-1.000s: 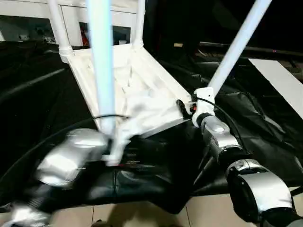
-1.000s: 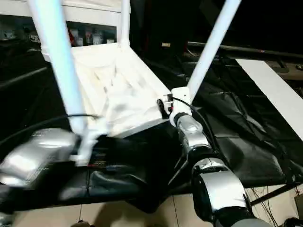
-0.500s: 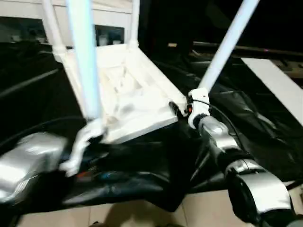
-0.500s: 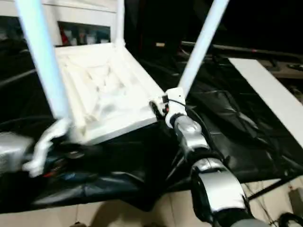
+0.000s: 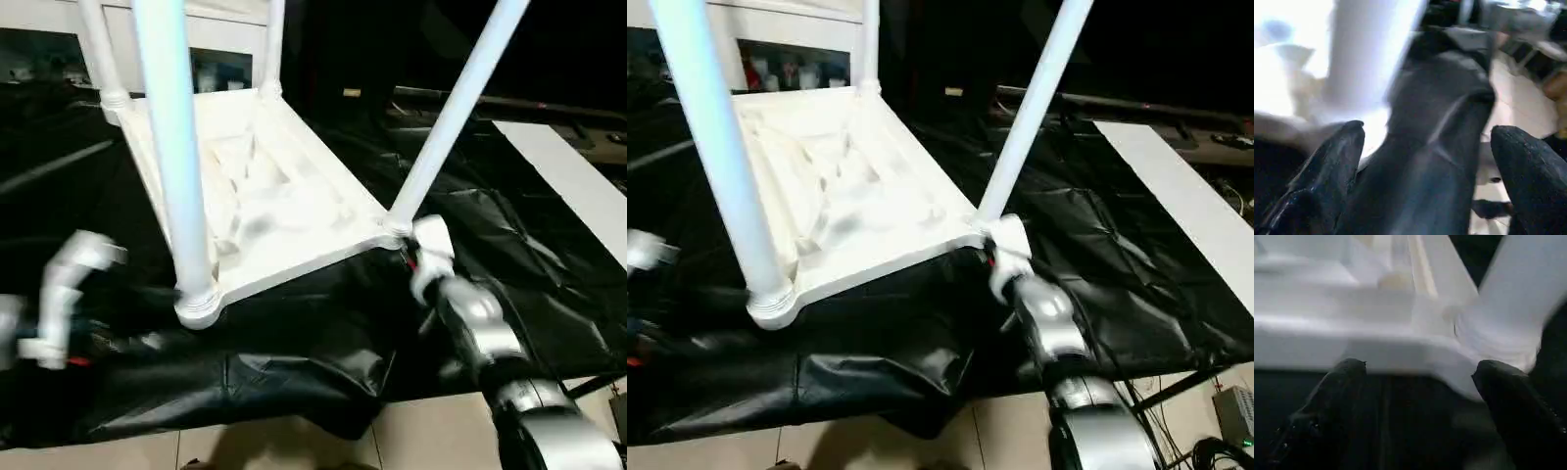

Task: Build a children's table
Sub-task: Rotate table base

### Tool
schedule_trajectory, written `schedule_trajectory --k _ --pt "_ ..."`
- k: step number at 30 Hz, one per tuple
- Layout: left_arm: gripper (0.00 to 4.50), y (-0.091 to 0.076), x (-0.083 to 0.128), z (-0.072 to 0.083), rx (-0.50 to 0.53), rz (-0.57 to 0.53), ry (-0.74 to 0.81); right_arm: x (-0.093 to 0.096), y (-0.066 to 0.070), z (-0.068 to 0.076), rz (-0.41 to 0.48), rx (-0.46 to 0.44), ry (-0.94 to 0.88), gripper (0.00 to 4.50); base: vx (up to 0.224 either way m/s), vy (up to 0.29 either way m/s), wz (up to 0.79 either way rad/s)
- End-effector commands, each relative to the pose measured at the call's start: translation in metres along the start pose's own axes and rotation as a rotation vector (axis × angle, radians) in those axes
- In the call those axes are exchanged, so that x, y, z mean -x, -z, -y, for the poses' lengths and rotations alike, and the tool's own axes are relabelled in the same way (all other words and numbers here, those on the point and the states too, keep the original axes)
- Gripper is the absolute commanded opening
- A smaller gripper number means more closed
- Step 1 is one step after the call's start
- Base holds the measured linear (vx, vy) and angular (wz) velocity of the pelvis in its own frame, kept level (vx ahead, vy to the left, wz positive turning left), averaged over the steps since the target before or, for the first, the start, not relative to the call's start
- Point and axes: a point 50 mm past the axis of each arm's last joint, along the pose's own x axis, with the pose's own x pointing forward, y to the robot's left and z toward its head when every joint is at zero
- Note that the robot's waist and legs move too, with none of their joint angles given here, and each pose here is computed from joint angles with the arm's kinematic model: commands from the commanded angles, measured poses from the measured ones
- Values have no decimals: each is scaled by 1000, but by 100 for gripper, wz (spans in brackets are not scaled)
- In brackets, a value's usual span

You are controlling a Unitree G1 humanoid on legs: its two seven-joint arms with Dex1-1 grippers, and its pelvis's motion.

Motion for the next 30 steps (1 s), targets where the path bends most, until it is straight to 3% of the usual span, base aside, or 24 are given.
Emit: schedule_trajectory --k 1,4,6,8,11,16,20,30 --pt "448 0 7 -9 -15 3 -91 4 -1 8 -9 6 43 399 0 0 0" --pt "448 1 12 -24 -39 46 -207 6 4 8 -27 2 63 399 0 0 0" --pt "448 1 12 -24 -40 49 -210 6 4 8 -27 2 63 399 0 0 0" --pt "448 -9 -6 -26 -100 182 -179 2 2 2 -25 -4 56 399 0 0 0" --pt "448 -19 -25 -27 -122 286 -136 -3 0 -4 -31 -3 45 399 0 0 0" --pt "448 -36 -57 -11 -130 383 46 -10 0 -13 -54 -3 30 399 0 0 0" --pt "448 -44 -89 12 -136 377 253 -17 -3 -19 -70 5 22 399 0 0 0" --pt "448 -51 -134 23 -197 298 335 -21 -10 -16 -85 24 -10 399 0 0 0"
